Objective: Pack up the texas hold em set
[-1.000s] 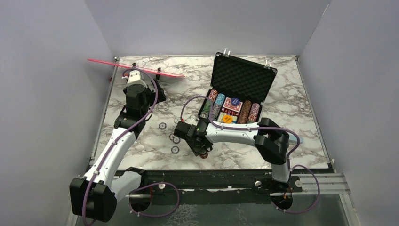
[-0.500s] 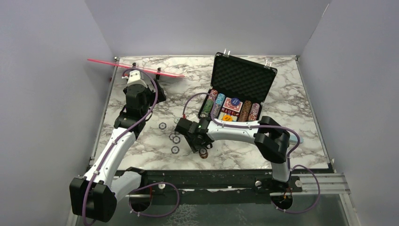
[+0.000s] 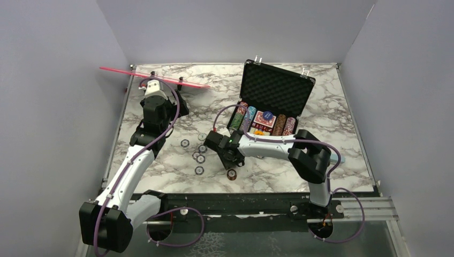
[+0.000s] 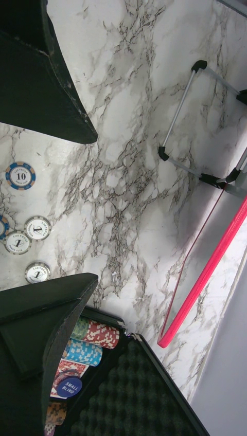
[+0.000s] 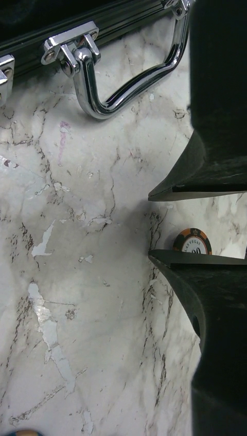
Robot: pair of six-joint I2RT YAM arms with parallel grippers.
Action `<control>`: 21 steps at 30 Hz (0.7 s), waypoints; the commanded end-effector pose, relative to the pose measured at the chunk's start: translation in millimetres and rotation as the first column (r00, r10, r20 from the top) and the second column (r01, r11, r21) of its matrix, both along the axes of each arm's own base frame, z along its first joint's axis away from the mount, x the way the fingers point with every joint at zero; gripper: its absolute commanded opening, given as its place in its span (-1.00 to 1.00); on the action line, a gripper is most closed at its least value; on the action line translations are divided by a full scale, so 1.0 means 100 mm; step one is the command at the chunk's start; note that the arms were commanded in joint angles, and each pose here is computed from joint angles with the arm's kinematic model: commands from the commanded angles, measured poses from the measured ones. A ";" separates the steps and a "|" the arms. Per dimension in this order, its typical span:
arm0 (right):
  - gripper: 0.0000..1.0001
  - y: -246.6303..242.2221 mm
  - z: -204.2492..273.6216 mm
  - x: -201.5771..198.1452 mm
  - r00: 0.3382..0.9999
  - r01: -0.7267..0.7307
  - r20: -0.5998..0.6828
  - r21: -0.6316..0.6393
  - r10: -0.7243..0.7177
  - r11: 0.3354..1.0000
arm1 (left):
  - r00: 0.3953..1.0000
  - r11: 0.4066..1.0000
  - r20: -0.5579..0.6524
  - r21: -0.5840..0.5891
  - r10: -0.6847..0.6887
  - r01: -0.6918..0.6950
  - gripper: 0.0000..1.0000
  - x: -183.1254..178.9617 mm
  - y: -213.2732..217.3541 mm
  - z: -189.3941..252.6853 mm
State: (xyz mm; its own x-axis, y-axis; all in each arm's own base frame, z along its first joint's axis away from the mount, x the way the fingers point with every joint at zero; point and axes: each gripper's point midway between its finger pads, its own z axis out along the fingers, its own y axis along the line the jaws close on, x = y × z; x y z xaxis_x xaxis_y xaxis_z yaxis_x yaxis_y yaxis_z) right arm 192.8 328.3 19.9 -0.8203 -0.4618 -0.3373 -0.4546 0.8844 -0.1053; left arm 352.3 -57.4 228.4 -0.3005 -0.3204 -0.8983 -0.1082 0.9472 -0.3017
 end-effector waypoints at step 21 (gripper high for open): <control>0.17 0.15 0.42 -0.07 0.997 -0.083 0.009 0.127 0.082 0.988 | 0.999 1.000 0.028 0.006 0.017 -0.018 0.98 0.00 0.05 0.11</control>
